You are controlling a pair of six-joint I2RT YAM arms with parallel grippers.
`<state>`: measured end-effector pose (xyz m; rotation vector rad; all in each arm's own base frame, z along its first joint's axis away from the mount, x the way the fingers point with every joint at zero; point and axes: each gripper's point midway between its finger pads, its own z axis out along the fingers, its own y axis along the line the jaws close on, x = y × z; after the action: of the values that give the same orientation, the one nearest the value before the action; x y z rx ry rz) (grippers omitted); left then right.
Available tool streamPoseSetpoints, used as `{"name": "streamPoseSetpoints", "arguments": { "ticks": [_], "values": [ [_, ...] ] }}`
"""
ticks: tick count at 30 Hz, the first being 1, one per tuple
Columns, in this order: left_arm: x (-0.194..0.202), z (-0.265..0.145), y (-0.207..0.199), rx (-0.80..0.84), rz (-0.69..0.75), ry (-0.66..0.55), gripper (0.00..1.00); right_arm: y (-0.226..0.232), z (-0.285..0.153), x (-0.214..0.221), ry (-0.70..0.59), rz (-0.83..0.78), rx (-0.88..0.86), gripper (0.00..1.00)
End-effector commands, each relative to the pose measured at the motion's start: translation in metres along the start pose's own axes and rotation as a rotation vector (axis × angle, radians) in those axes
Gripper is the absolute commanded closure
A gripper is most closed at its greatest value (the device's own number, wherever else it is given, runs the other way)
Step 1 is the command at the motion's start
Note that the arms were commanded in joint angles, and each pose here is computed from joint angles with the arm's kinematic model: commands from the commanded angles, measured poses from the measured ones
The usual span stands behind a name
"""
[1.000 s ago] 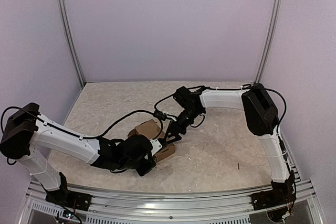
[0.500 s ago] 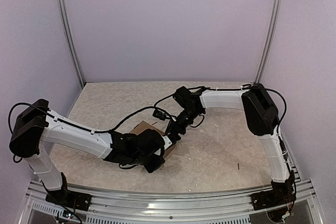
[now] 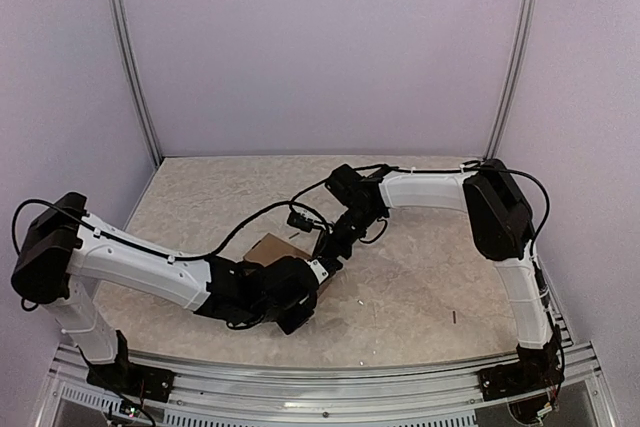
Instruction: Fold the paper box
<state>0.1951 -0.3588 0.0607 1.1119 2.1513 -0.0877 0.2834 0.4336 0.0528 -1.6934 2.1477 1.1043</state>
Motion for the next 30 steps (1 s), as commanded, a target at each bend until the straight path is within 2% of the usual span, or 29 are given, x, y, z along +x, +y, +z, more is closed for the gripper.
{"name": "streamPoseSetpoints", "arguments": {
  "ticks": [1,6,9,12,18,24,27,30],
  "values": [
    [-0.043,-0.040,0.033,-0.105,-0.104,-0.152,0.75,0.001,0.019,0.031,0.122,0.013,0.031,0.26],
    [-0.038,-0.073,0.064,-0.200,-0.197,-0.223,0.64,0.002,0.018,0.030,0.121,0.012,0.029,0.26],
    [-0.012,-0.085,0.082,-0.247,-0.328,-0.211,0.62,0.003,0.018,0.030,0.121,0.012,0.026,0.26],
    [0.018,-0.087,0.071,-0.187,-0.383,-0.150,0.62,0.004,0.018,0.030,0.120,0.014,0.022,0.26],
    [0.069,-0.079,0.044,-0.151,-0.329,0.010,0.75,0.004,0.019,0.030,0.120,0.013,0.018,0.26],
    [0.073,-0.056,0.020,-0.110,-0.211,0.077,0.83,0.005,0.020,0.032,0.121,0.015,0.011,0.26],
    [0.074,-0.042,0.009,-0.090,-0.163,0.103,0.83,0.006,0.020,0.032,0.119,0.020,0.004,0.26],
    [0.065,-0.034,-0.001,-0.064,-0.145,0.090,0.78,0.005,0.022,0.034,0.123,0.025,0.001,0.26]
  ]
}}
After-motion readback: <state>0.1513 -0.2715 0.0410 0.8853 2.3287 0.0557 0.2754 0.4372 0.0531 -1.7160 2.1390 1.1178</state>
